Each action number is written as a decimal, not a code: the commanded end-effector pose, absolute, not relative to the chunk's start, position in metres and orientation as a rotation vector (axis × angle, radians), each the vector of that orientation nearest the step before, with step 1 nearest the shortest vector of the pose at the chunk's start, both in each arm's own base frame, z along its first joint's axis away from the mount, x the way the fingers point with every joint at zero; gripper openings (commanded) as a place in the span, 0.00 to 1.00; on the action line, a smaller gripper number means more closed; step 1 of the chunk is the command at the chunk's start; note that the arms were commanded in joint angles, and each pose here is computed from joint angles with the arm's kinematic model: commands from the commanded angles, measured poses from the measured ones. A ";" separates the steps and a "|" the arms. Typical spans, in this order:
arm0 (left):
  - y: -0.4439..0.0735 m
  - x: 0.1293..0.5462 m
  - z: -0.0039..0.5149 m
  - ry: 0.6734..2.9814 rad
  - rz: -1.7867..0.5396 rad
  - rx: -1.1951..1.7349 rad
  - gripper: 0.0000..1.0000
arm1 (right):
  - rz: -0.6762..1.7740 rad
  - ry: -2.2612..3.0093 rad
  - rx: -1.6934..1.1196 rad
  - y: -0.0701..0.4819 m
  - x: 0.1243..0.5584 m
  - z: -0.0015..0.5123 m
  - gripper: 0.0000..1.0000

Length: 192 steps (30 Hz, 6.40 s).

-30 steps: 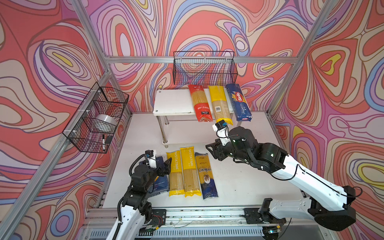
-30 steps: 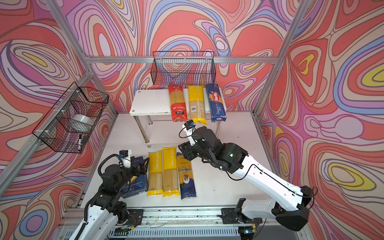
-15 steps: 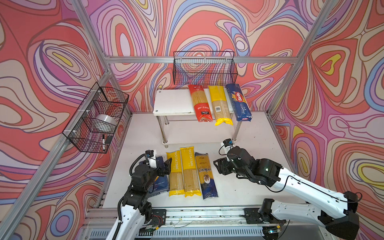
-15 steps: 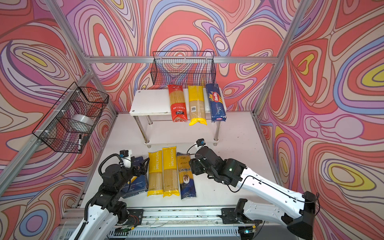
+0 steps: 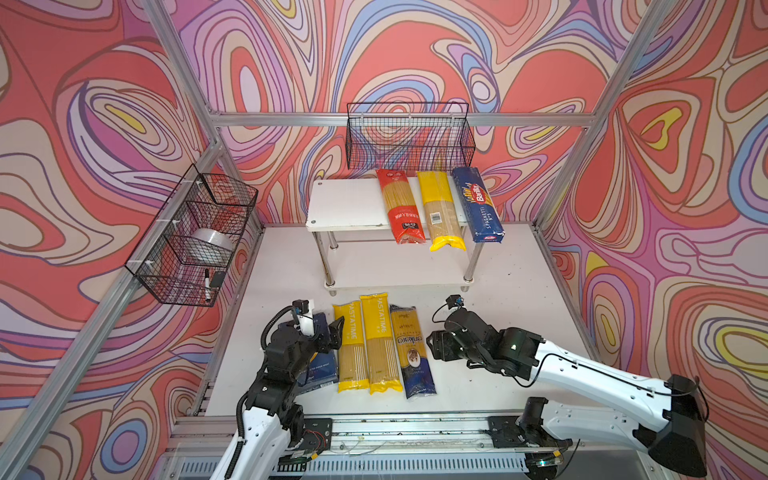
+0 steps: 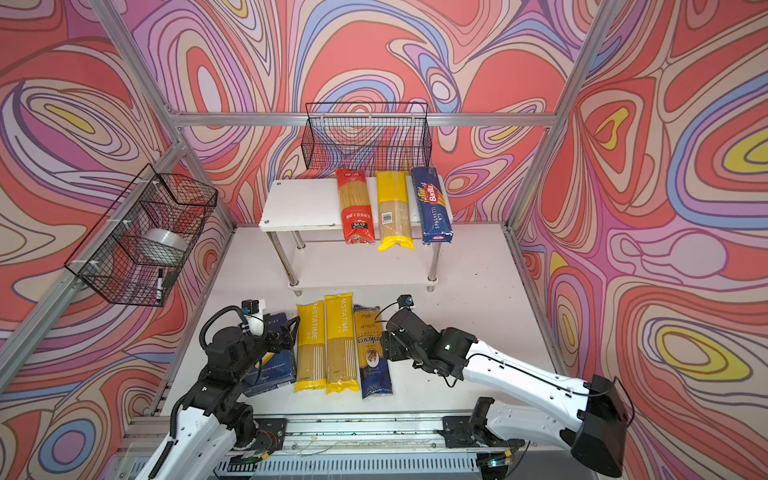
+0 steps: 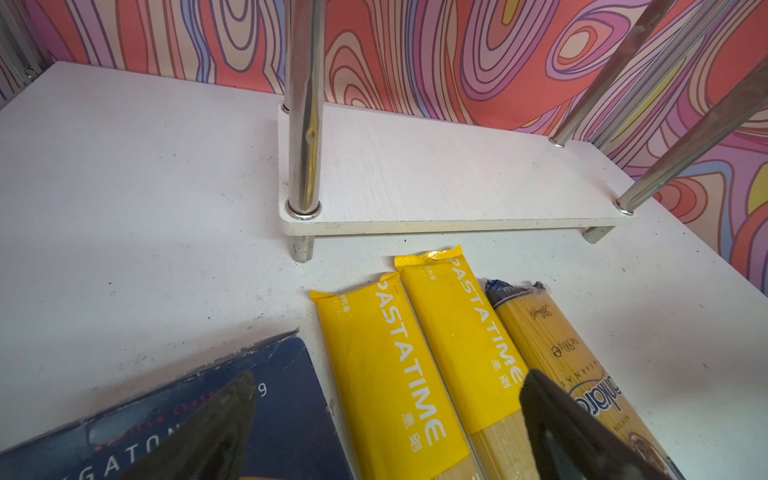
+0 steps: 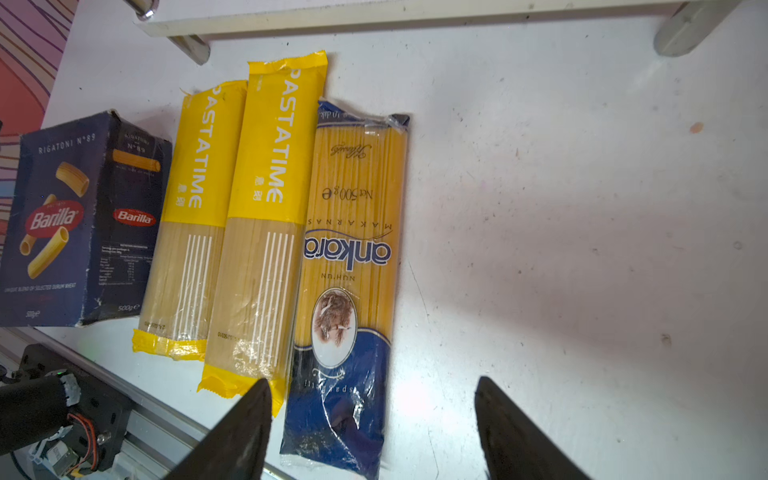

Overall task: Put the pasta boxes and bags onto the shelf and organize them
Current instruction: 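Move the open right gripper down over the blue-and-yellow ankara bag, then lower the right gripper around the ankara bag's blue end and close on it, then lift the ankara bag with the right gripper, tilting it upright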

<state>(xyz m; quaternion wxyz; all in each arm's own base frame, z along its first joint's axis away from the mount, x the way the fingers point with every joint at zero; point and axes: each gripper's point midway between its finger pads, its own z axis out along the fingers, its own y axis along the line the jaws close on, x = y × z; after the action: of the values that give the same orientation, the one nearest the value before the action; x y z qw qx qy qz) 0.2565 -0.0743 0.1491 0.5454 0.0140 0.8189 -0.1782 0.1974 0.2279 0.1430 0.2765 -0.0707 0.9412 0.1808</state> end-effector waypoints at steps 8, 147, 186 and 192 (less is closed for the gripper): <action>-0.077 0.257 0.161 1.903 -0.430 0.053 1.00 | 0.496 2.567 -0.189 0.238 0.197 0.111 0.85; -0.075 0.259 0.161 1.911 -0.423 0.042 1.00 | 0.306 2.642 -0.219 0.301 0.195 0.040 0.14; -0.074 0.259 0.161 1.910 -0.419 0.036 1.00 | 0.604 2.452 -0.238 0.315 0.196 0.143 0.00; -0.074 0.259 0.160 1.910 -0.419 0.036 1.00 | 0.626 2.424 -0.275 0.323 0.199 0.163 0.00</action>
<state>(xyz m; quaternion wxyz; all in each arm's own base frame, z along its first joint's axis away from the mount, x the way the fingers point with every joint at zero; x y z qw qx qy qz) 0.2568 -0.0740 0.1478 0.5434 0.0131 0.8204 -0.1771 0.1858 0.2994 0.1088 0.2524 -0.1032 0.9455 0.1778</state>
